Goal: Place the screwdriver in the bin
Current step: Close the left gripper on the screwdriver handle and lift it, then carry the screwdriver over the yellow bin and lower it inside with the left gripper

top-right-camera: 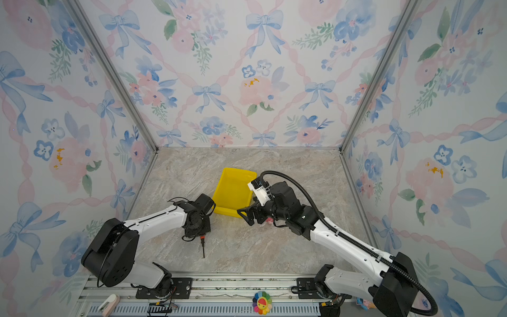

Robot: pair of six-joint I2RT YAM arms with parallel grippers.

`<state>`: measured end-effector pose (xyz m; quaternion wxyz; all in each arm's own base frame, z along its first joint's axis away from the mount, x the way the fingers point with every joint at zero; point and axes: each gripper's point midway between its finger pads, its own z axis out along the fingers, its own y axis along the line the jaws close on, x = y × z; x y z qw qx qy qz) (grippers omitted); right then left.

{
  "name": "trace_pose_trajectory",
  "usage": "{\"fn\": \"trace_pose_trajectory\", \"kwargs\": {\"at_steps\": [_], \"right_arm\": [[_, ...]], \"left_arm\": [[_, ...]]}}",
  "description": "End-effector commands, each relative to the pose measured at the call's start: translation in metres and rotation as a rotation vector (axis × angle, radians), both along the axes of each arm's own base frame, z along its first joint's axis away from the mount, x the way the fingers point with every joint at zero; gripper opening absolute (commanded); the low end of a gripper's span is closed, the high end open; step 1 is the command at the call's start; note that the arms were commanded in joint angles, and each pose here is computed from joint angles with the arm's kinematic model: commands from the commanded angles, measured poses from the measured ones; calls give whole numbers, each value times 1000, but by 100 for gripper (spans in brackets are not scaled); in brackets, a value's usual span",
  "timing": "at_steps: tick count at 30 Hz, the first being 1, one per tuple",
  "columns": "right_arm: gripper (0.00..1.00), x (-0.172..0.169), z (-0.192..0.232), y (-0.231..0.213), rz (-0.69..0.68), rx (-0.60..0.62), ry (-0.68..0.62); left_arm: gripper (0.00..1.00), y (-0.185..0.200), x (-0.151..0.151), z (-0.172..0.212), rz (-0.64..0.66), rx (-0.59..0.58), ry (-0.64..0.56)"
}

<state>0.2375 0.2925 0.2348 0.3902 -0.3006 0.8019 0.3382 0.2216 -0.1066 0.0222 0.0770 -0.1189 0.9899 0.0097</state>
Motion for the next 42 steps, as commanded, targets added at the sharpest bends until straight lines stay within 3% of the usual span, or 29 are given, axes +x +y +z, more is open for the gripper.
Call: {"fn": "trace_pose_trajectory", "kwargs": {"at_steps": [1,19,28,35,42], "right_arm": [[97,8,11,-3,-25,24,-15],[97,36,19,-25,-114,75,16],[97,48,20,-31,-152,84,20],[97,53,17,-34,-177,69,27],[97,57,15,-38,-211,61,32]], "left_arm": [[0,-6,11,24,-10,-29,-73],[2,-23,81,142,-64,-72,-364],[1,-49,128,192,-163,-87,-475],[1,-78,162,194,-215,-106,-469],[1,-107,194,168,-258,-87,-425]]}}
